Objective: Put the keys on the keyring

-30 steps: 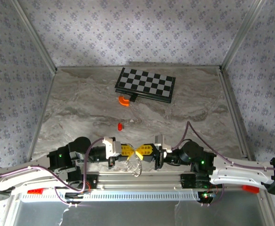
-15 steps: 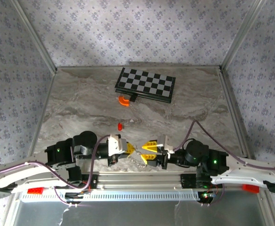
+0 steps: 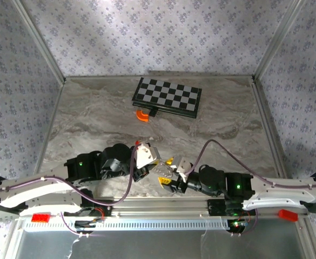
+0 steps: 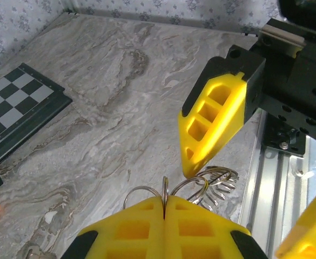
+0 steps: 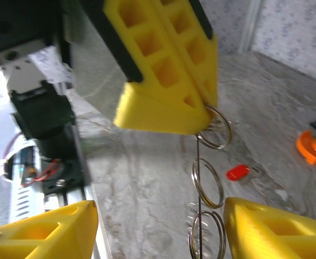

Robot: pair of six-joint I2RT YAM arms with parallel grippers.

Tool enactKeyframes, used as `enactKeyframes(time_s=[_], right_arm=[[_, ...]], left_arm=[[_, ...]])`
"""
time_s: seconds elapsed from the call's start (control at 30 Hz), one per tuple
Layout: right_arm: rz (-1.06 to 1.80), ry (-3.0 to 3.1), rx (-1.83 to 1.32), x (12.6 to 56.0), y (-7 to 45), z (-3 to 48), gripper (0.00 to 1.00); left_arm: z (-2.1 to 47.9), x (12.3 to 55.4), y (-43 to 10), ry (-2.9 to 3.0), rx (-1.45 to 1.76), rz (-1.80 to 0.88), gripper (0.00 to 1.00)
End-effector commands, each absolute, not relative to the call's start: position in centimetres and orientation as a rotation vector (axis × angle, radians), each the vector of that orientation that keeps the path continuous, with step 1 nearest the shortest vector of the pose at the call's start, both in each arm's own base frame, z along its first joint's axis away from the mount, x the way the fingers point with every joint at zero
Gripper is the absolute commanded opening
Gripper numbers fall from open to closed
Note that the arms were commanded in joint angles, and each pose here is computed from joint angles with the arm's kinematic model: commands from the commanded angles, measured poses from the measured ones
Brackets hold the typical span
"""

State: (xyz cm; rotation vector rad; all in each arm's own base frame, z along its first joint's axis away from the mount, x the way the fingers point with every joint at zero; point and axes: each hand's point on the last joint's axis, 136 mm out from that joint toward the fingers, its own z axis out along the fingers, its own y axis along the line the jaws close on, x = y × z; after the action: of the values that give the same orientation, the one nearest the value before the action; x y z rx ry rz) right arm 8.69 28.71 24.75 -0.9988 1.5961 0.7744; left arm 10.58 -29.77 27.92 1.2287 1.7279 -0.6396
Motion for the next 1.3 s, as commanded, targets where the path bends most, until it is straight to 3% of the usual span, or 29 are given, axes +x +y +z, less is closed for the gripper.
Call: enactKeyframes(time_s=[0.0,0.4,0.87,1.27], right_arm=[[0.671,1.63,-0.887,10.6,27.6,24.4,0.55],[0.602,1.621,-0.901,11.1,27.6,23.4,0.01],[0.424,1.554,-0.739,12.1,28.9,25.4,0.0],[0.319,1.565,-0.638,13.3,25.8,25.7,0.0]], left_arm=[[30.8,11.1,-29.9,1.699,1.153,-0.664,0.0],[30.5,12.4,-30.2,1.774,1.109,-0.628,0.0],[27.4,15.1,-31.2,1.921,1.031,-0.443,0.0],[26.3,14.7,-30.3,2.043,1.05,-0.379,0.0]])
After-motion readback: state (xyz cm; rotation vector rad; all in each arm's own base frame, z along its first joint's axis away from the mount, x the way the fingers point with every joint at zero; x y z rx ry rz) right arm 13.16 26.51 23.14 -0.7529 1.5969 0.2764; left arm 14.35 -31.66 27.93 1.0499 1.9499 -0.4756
